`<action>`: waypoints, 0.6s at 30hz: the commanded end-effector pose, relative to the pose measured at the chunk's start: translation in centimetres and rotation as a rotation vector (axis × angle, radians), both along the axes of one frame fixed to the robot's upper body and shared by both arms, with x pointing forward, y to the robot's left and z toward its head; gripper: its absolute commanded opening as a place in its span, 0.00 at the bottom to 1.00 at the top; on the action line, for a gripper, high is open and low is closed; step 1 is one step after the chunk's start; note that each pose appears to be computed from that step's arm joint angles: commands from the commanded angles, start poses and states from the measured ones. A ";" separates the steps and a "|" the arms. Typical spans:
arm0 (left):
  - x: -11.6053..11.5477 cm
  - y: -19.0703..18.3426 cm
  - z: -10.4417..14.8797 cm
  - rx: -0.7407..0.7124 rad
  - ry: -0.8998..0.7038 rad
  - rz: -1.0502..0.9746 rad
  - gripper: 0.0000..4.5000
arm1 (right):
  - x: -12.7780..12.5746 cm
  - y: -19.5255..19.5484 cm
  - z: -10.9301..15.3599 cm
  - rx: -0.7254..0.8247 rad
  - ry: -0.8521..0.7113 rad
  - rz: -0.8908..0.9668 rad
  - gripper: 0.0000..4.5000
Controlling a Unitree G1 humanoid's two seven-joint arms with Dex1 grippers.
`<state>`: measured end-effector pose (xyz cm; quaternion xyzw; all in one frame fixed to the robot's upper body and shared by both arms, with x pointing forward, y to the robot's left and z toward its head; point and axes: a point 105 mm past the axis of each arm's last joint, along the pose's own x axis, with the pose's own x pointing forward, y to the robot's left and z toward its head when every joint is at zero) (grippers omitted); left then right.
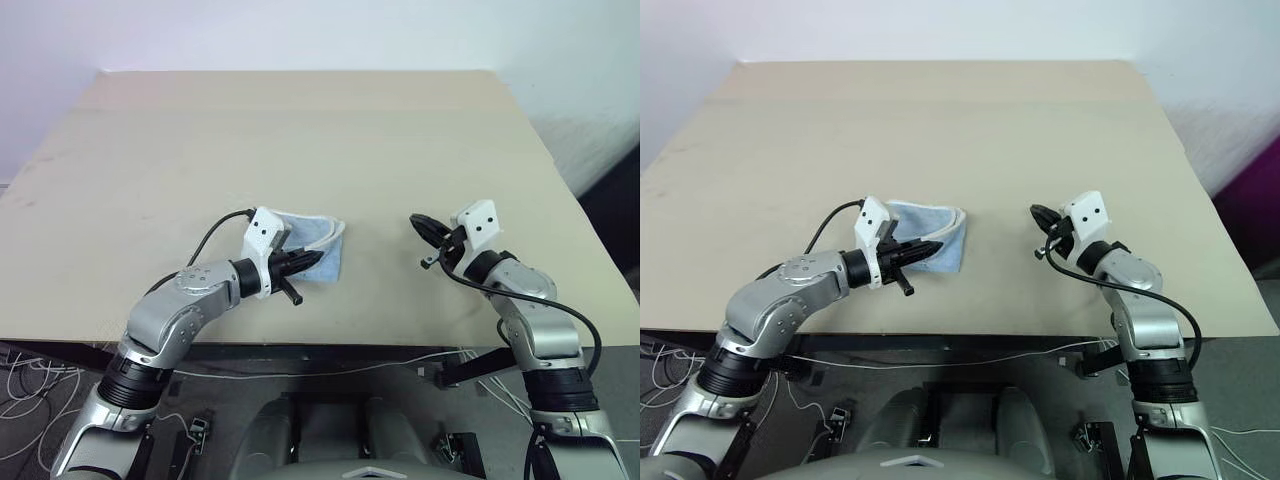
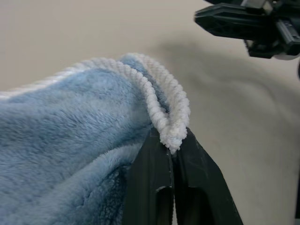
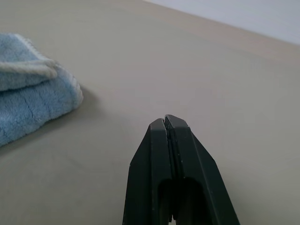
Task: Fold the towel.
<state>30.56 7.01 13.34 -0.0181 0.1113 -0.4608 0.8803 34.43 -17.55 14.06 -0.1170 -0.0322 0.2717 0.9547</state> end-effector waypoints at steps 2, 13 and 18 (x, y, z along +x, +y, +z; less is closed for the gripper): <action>-0.2 0.0 2.4 -0.097 -0.031 -0.020 0.39 | -0.2 -0.1 1.7 0.003 -0.061 -0.003 0.00; 1.4 6.2 5.3 -0.271 -0.078 0.245 0.97 | -0.3 3.1 3.3 0.048 -0.078 0.113 0.00; 2.9 7.8 4.5 -0.114 -0.187 0.317 0.62 | 0.1 6.3 4.7 0.116 -0.067 0.209 0.00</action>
